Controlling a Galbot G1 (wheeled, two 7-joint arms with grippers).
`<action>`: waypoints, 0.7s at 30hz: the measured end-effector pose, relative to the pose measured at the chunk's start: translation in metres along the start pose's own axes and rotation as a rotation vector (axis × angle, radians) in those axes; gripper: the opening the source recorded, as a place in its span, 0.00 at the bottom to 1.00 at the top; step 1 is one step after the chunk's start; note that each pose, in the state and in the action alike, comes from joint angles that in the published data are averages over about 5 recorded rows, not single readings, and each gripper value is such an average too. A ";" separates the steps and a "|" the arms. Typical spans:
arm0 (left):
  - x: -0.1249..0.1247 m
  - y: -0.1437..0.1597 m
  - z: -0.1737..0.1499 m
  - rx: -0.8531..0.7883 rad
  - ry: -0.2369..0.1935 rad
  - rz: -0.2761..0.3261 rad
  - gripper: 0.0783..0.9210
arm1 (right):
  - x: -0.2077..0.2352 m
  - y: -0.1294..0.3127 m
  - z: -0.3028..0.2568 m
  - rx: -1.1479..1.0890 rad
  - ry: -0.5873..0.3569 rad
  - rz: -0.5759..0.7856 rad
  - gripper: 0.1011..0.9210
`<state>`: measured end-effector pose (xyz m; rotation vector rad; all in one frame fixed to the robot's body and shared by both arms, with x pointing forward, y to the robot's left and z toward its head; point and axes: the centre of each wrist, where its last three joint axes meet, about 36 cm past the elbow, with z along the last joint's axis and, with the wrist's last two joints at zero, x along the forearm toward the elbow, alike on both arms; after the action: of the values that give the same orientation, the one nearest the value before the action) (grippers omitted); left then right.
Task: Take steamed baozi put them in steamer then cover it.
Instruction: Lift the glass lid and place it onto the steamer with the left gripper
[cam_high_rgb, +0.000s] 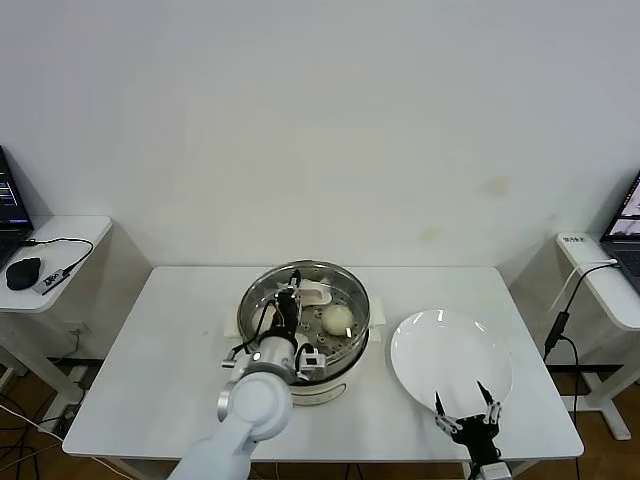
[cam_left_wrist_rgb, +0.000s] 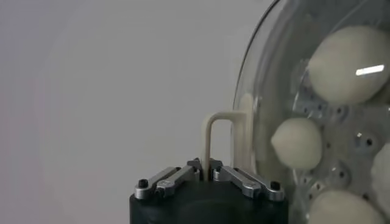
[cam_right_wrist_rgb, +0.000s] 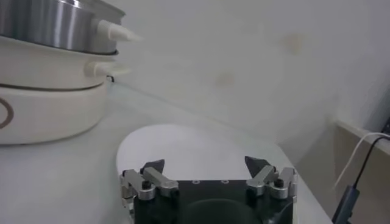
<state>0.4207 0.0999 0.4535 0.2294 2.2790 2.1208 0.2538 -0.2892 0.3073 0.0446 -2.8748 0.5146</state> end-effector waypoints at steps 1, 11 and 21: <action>0.000 -0.001 -0.001 0.001 0.001 0.002 0.08 | 0.000 0.000 0.000 0.000 0.000 -0.001 0.88; 0.000 -0.009 -0.007 0.002 0.006 0.018 0.08 | 0.001 0.003 0.001 0.002 0.000 -0.011 0.88; -0.004 -0.011 -0.005 -0.012 0.017 0.010 0.08 | 0.001 0.005 0.002 0.002 0.000 -0.018 0.88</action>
<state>0.4232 0.0935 0.4426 0.2242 2.2785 2.1494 0.2525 -0.2857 0.3037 0.0708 -2.8712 0.5146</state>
